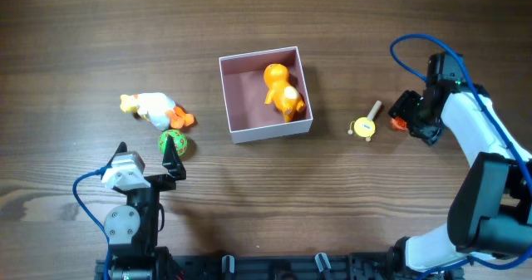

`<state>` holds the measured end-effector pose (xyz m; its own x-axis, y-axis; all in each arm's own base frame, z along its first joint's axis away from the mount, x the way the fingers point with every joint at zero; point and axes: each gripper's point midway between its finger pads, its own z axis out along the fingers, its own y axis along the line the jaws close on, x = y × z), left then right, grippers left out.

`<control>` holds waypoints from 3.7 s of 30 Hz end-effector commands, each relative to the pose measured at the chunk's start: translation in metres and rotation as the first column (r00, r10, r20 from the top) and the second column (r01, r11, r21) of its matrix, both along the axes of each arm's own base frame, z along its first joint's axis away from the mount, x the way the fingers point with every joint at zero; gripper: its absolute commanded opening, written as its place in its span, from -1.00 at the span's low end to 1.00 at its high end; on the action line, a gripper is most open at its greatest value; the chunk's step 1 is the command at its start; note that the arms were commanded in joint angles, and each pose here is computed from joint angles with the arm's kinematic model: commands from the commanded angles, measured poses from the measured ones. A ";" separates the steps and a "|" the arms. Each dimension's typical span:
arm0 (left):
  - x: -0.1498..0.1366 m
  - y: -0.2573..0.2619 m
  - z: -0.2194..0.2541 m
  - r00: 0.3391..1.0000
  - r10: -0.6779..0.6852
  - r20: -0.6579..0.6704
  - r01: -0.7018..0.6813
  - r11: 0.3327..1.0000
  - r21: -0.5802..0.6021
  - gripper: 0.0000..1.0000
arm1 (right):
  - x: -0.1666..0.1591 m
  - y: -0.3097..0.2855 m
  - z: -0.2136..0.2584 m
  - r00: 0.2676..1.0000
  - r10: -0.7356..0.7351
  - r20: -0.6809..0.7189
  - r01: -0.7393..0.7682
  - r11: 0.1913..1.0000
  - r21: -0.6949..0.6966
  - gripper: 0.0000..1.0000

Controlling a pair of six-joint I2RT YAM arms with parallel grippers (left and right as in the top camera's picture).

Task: Pack container
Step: 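Lower the right gripper over the orange gear and close on it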

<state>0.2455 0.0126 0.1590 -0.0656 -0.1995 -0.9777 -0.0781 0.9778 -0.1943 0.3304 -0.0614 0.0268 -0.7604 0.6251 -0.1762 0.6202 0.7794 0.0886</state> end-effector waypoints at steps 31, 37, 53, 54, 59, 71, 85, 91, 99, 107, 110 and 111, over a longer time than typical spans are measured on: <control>0.000 0.001 -0.001 1.000 0.008 0.001 -0.008 1.000 0.024 1.00 | 0.016 -0.005 -0.027 0.999 0.044 0.021 -0.044 0.999 -0.024 0.41; 0.000 0.001 -0.001 1.000 0.008 0.001 -0.008 1.000 0.024 0.99 | 0.020 -0.008 -0.027 0.999 0.040 0.037 -0.039 0.998 -0.040 0.42; 0.000 0.001 -0.001 1.000 0.008 0.001 -0.008 1.000 0.024 0.99 | 0.010 -0.013 -0.029 1.000 -0.013 -0.003 0.013 0.998 -0.064 0.34; 0.000 0.001 -0.001 1.000 0.008 0.001 -0.008 1.000 0.024 1.00 | 0.010 -0.013 -0.029 1.000 -0.014 -0.005 0.013 0.998 -0.063 0.35; 0.000 0.001 -0.001 1.000 0.008 0.001 -0.008 1.000 0.024 0.99 | 0.009 -0.013 -0.029 1.000 -0.013 -0.008 0.013 0.998 -0.063 0.44; 0.000 0.001 -0.001 1.000 0.008 0.001 -0.008 1.000 0.024 0.99 | 0.013 -0.015 -0.032 1.000 -0.017 0.000 0.016 0.997 -0.069 0.49; 0.000 0.001 -0.001 1.000 0.008 0.001 -0.008 1.000 0.024 0.99 | 0.015 -0.010 -0.032 1.000 -0.008 -0.002 0.008 0.999 -0.037 0.32; 0.000 0.001 -0.001 1.000 0.008 0.001 -0.008 1.000 0.024 1.00 | 0.024 -0.011 -0.023 1.000 0.021 0.015 -0.020 0.999 -0.047 0.18; 0.000 0.001 -0.001 1.000 0.008 0.001 -0.008 1.000 0.024 1.00 | 0.032 -0.013 -0.016 0.999 0.045 0.030 -0.043 0.997 -0.059 0.18; 0.000 0.001 -0.001 1.000 0.008 0.001 -0.008 1.000 0.024 1.00 | 0.024 -0.012 -0.018 0.997 0.078 -0.006 -0.078 0.995 -0.059 0.41; 0.000 0.001 -0.001 1.000 0.008 0.001 -0.008 1.000 0.024 1.00 | 0.025 -0.013 -0.017 0.996 0.093 -0.003 -0.093 0.993 -0.067 0.37; 0.000 0.001 -0.001 1.000 0.008 0.001 -0.008 1.000 0.024 1.00 | 0.026 -0.013 -0.017 0.996 0.094 0.001 -0.093 0.993 -0.068 0.33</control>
<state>0.2455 0.0126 0.1590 -0.0656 -0.1995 -0.9777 -0.0781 0.9778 -0.1943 0.3479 -0.0726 0.0086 -0.8025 0.5603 -0.2050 0.5660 0.8236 0.0354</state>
